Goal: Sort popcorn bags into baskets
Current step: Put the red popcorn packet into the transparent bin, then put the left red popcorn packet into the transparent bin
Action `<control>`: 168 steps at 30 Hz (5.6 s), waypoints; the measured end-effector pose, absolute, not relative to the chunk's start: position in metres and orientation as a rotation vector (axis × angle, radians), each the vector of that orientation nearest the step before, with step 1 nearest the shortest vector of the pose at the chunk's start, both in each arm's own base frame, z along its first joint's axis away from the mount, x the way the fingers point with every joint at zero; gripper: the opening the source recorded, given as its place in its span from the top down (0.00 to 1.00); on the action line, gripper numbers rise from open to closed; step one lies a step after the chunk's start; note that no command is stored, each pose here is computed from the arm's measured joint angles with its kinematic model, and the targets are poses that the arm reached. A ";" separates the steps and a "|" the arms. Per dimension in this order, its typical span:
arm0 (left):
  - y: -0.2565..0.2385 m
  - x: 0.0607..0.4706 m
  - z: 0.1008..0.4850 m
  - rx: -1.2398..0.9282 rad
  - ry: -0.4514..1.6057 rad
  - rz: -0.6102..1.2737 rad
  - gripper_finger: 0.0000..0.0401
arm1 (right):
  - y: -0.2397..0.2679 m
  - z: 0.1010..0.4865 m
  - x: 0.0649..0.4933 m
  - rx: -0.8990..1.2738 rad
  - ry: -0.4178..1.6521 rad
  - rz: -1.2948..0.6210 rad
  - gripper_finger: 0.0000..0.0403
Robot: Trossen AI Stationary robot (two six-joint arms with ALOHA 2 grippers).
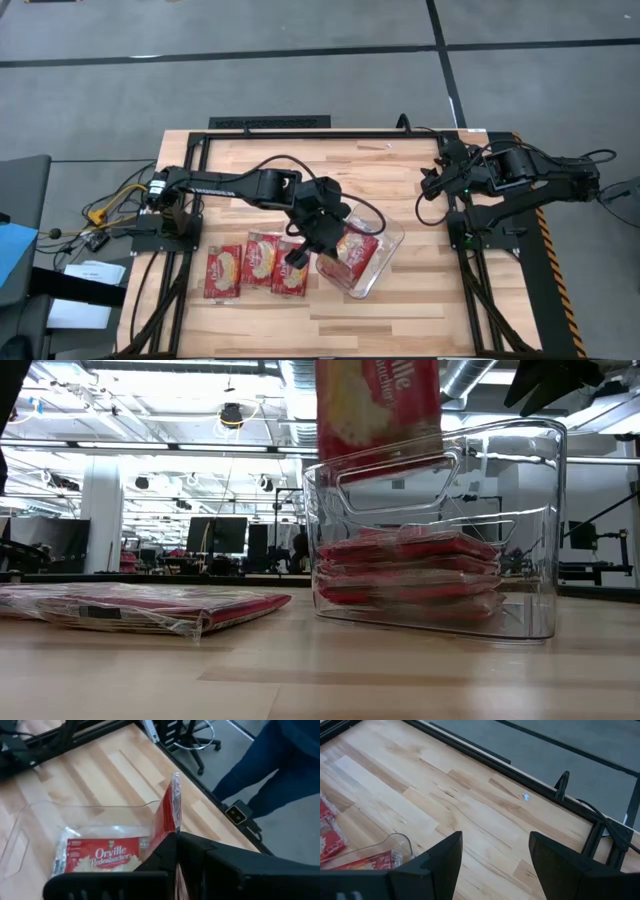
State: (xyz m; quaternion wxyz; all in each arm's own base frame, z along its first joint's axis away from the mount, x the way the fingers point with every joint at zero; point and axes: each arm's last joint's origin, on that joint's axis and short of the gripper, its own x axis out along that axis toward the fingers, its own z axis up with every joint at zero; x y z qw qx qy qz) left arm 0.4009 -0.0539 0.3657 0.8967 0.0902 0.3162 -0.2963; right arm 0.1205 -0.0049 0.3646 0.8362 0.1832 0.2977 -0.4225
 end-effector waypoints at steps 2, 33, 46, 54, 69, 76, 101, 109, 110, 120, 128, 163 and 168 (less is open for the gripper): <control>-0.054 0.401 0.366 0.189 0.650 -0.629 1.00 | -0.005 0.365 0.121 0.388 0.630 -0.895 0.37; -0.008 0.425 0.311 0.161 0.774 -0.660 1.00 | -0.005 0.365 0.121 0.395 0.629 -0.895 0.37; 0.017 0.445 0.279 0.188 0.786 -0.627 1.00 | -0.005 0.364 0.121 0.387 0.635 -0.887 0.37; 0.034 0.449 0.279 0.262 0.770 -0.569 1.00 | -0.004 0.364 0.121 0.389 0.637 -0.885 0.37; 0.039 0.459 0.278 0.354 0.711 -0.487 0.90 | -0.004 0.364 0.121 0.391 0.650 -0.871 0.37; 0.041 0.459 0.278 0.371 0.724 -0.437 0.70 | -0.004 0.364 0.121 0.392 0.651 -0.869 0.37; -0.019 0.290 0.351 -0.210 1.183 -0.007 0.68 | 0.011 0.363 0.121 0.352 0.705 -0.714 0.37; -0.026 0.212 0.279 -0.696 1.171 0.315 0.46 | 0.011 0.363 0.121 0.350 0.704 -0.713 0.37; -0.027 0.204 0.271 -0.736 1.196 0.355 0.43 | 0.011 0.363 0.121 0.350 0.703 -0.713 0.37; -0.043 0.167 0.216 -0.903 1.385 0.660 0.27 | 0.011 0.364 0.121 0.352 0.700 -0.714 0.37; -0.060 0.161 0.196 -0.965 1.361 0.768 0.29 | 0.011 0.364 0.121 0.352 0.698 -0.715 0.37; -0.129 0.129 0.168 -1.305 1.195 1.051 0.29 | 0.011 0.363 0.121 0.349 0.704 -0.715 0.37; -0.128 0.129 0.147 -1.393 1.166 0.959 0.29 | 0.011 0.363 0.121 0.348 0.705 -0.714 0.37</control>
